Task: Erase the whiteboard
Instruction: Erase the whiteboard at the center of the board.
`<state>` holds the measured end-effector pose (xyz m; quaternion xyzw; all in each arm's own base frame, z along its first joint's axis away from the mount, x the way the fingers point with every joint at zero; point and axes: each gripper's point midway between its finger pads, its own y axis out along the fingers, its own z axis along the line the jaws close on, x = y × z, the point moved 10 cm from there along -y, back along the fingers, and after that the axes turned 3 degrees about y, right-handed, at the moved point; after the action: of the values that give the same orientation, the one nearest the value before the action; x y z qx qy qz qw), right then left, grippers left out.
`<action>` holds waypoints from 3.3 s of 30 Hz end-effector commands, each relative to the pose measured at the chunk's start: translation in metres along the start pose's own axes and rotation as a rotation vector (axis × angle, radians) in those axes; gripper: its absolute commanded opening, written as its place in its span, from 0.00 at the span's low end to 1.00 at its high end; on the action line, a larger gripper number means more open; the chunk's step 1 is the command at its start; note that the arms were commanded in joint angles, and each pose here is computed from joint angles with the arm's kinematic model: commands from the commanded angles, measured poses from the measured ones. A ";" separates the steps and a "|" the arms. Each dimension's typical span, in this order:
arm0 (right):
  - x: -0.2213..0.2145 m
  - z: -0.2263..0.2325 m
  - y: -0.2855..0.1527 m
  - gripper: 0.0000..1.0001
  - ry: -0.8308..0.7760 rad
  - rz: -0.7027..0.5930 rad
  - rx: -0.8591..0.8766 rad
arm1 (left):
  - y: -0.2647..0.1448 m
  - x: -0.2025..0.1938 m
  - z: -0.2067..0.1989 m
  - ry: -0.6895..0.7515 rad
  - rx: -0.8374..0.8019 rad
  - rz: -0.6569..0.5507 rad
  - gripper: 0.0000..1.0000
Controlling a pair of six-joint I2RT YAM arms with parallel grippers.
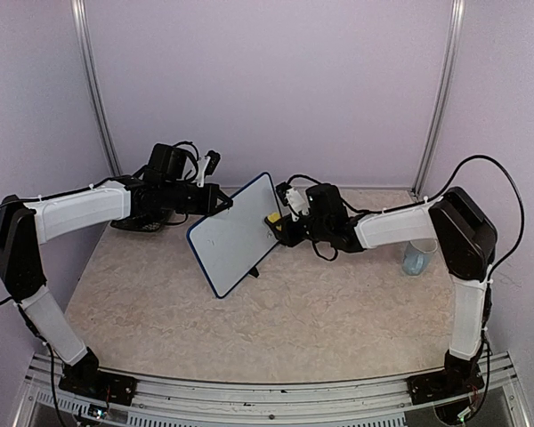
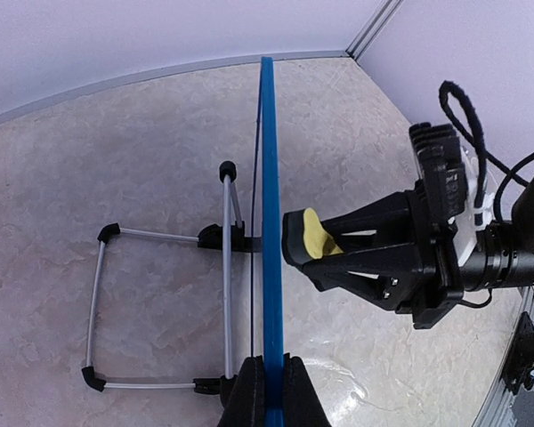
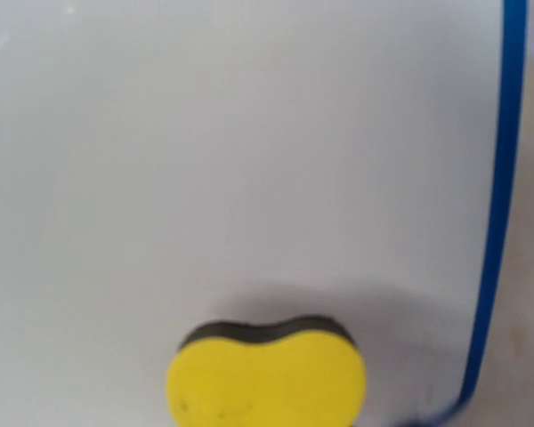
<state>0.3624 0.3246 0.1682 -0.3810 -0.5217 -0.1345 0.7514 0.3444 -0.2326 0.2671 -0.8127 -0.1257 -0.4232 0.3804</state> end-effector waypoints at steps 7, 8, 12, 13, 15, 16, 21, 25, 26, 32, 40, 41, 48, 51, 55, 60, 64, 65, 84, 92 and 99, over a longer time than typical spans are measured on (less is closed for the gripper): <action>-0.041 0.001 0.028 0.00 0.011 0.101 0.002 | 0.007 -0.028 -0.008 -0.031 -0.060 0.153 0.00; -0.049 -0.001 0.031 0.00 0.016 0.119 -0.007 | 0.008 -0.028 -0.008 -0.031 -0.061 0.154 0.00; -0.074 -0.006 0.039 0.00 0.021 0.174 -0.025 | 0.008 -0.028 -0.008 -0.031 -0.062 0.155 0.00; -0.077 -0.007 0.040 0.00 0.019 0.182 -0.031 | 0.008 -0.028 -0.008 -0.032 -0.062 0.155 0.00; -0.082 -0.008 0.042 0.00 0.015 0.195 -0.036 | 0.008 -0.028 -0.008 -0.031 -0.062 0.155 0.00; -0.084 -0.009 0.042 0.00 0.013 0.200 -0.038 | 0.009 -0.028 -0.008 -0.031 -0.063 0.157 0.00; -0.074 -0.006 0.036 0.00 0.004 0.189 -0.031 | 0.010 -0.029 -0.007 -0.034 -0.060 0.161 0.00; -0.039 0.000 0.019 0.00 -0.010 0.096 -0.016 | 0.011 -0.030 -0.007 -0.033 -0.063 0.163 0.00; -0.029 0.002 0.016 0.00 -0.017 0.070 -0.016 | 0.011 -0.030 -0.007 -0.034 -0.064 0.163 0.00; 0.008 0.002 0.014 0.00 -0.065 0.004 -0.047 | 0.010 -0.029 -0.006 -0.035 -0.061 0.162 0.00; -0.030 -0.010 0.039 0.00 -0.030 0.108 -0.039 | 0.008 -0.028 -0.007 -0.033 -0.063 0.156 0.00; -0.038 -0.012 0.042 0.00 -0.025 0.127 -0.041 | 0.008 -0.028 -0.006 -0.034 -0.063 0.157 0.00; -0.080 -0.023 0.051 0.00 0.009 0.218 -0.053 | 0.009 -0.028 -0.006 -0.035 -0.064 0.158 0.00; -0.084 -0.024 0.050 0.00 0.011 0.227 -0.050 | 0.010 -0.029 -0.006 -0.037 -0.063 0.161 0.00; -0.084 -0.024 0.048 0.00 0.007 0.228 -0.054 | 0.010 -0.029 -0.005 -0.038 -0.061 0.162 0.00; -0.089 -0.027 0.044 0.00 0.005 0.238 -0.070 | 0.010 -0.029 -0.005 -0.038 -0.061 0.161 0.00; -0.089 -0.029 0.041 0.00 0.011 0.237 -0.075 | 0.010 -0.029 -0.006 -0.037 -0.063 0.162 0.00; -0.086 -0.028 0.040 0.00 0.012 0.231 -0.075 | 0.010 -0.029 -0.006 -0.037 -0.064 0.162 0.00; -0.018 -0.038 0.035 0.00 0.006 0.108 -0.100 | 0.008 -0.028 -0.007 -0.033 -0.061 0.155 0.00; -0.076 -0.045 0.049 0.00 0.043 0.238 -0.090 | 0.010 -0.029 -0.006 -0.036 -0.063 0.162 0.00; -0.080 -0.044 0.047 0.00 0.052 0.245 -0.078 | 0.012 -0.031 -0.005 -0.040 -0.060 0.168 0.00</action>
<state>0.3996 0.3123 0.1047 -0.4474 -0.4797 -0.1191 0.7453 0.3463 -0.2298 0.2664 -0.8105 -0.1349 -0.4166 0.3890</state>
